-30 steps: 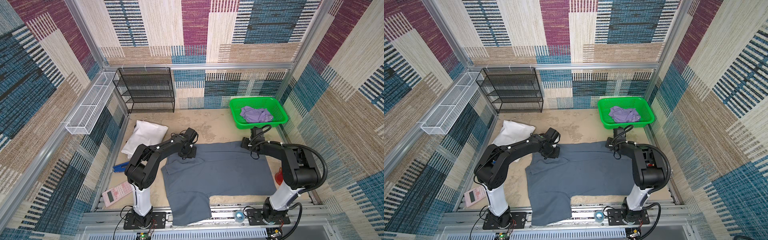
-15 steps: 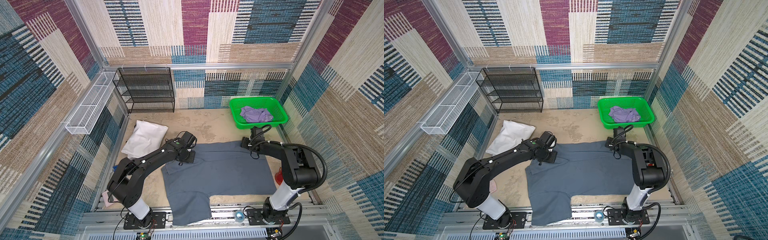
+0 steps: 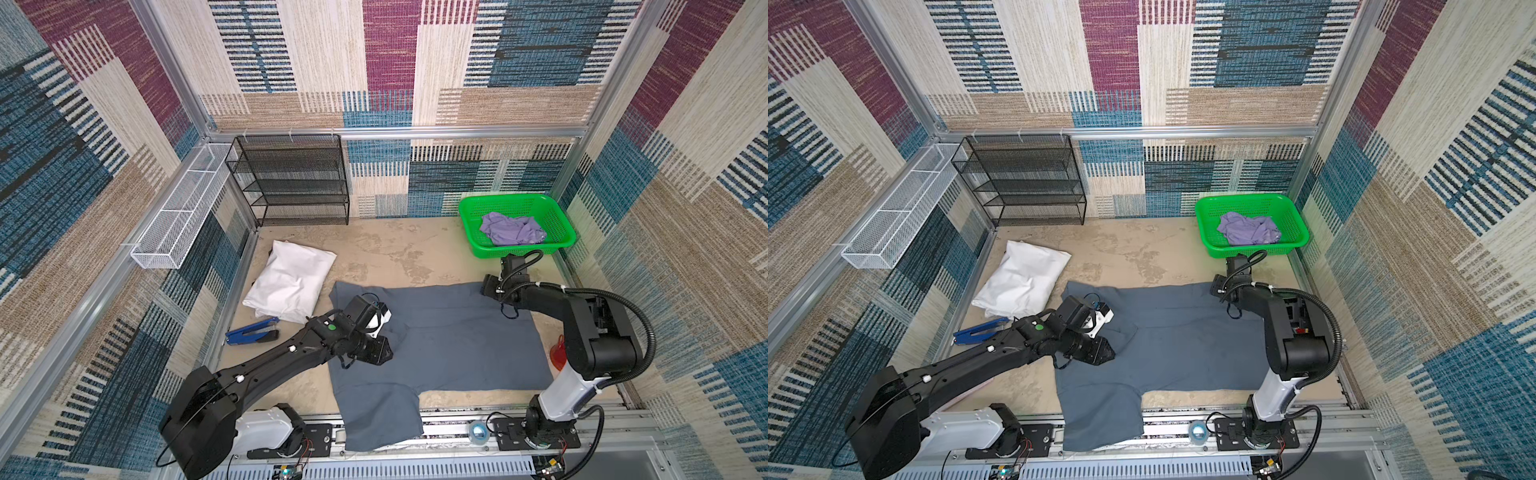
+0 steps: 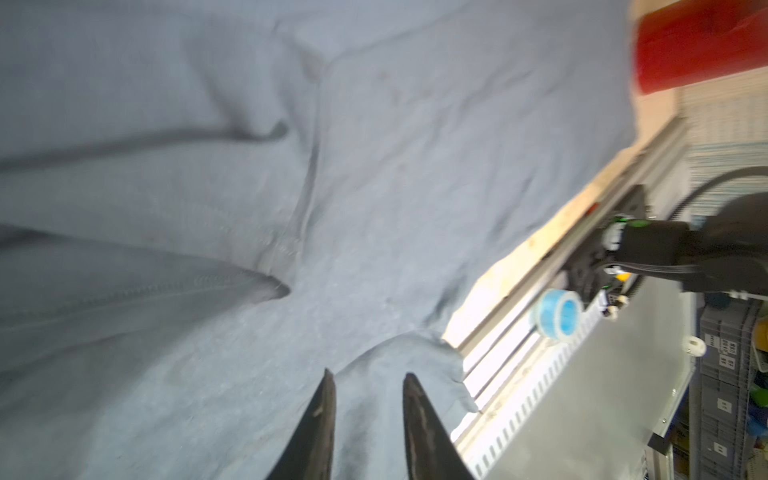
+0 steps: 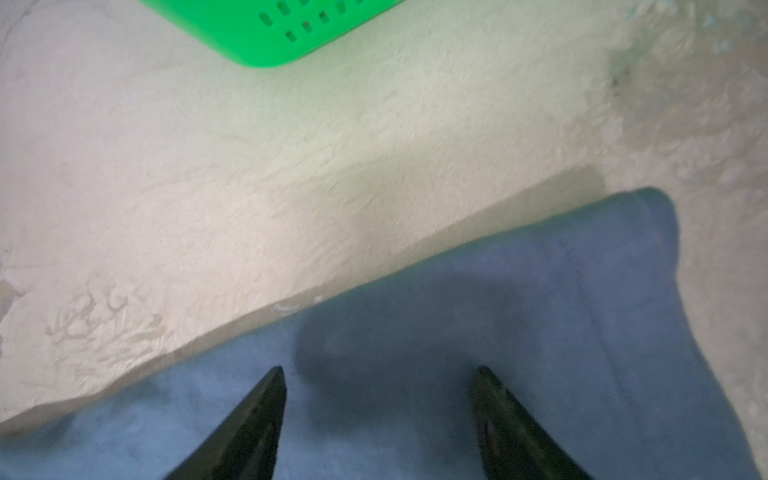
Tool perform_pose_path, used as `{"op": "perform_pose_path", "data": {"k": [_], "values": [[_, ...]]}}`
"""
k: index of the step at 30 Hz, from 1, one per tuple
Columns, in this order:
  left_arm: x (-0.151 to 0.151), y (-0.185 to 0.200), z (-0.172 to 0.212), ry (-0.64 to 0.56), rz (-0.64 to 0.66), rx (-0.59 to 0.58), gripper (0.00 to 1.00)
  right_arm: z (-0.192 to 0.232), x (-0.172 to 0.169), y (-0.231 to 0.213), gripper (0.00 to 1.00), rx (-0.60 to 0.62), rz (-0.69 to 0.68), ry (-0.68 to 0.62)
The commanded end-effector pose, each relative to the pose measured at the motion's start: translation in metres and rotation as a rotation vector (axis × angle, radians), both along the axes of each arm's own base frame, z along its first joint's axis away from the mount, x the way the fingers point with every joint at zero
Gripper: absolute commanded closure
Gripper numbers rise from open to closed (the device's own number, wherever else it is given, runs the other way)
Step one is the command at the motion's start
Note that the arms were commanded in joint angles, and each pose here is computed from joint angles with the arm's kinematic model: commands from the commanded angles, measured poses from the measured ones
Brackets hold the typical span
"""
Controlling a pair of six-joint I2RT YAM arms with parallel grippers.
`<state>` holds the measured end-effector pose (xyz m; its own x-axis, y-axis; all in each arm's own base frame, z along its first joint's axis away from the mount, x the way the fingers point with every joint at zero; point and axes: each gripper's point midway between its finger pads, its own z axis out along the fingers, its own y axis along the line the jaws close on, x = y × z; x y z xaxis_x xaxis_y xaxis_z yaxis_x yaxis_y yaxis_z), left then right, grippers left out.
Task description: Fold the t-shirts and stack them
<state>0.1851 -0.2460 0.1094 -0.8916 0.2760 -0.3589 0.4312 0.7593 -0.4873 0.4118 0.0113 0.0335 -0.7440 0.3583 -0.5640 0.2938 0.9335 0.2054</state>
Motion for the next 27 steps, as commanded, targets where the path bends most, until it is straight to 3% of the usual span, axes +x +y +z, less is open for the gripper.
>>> {"op": "perform_pose_path", "data": {"k": [1, 4, 7, 12, 18, 27], "values": [[0.027, 0.007, 0.022, -0.185, 0.045, 0.017, 0.65, -0.009, -0.010, -0.003, 0.28, -0.006, -0.017, 0.048], [0.070, 0.066, 0.014, -0.240, 0.309, 0.261, 0.61, -0.008, -0.010, -0.002, 0.28, -0.009, -0.011, 0.050], [0.088, 0.087, -0.005, -0.145, 0.352, 0.379, 0.64, -0.006, -0.011, -0.003, 0.27, -0.015, -0.006, 0.047], [0.068, 0.046, -0.034, 0.011, 0.257, 0.297, 0.64, -0.006, -0.012, -0.003, 0.27, -0.021, 0.002, 0.052], [0.039, 0.031, -0.047, 0.100, 0.314, 0.209, 0.59, -0.006, -0.011, -0.001, 0.26, -0.012, 0.009, 0.049], [0.038, 0.001, -0.061, 0.146, 0.348, 0.131, 0.57, -0.011, -0.014, 0.001, 0.26, -0.007, 0.019, 0.063]]}}
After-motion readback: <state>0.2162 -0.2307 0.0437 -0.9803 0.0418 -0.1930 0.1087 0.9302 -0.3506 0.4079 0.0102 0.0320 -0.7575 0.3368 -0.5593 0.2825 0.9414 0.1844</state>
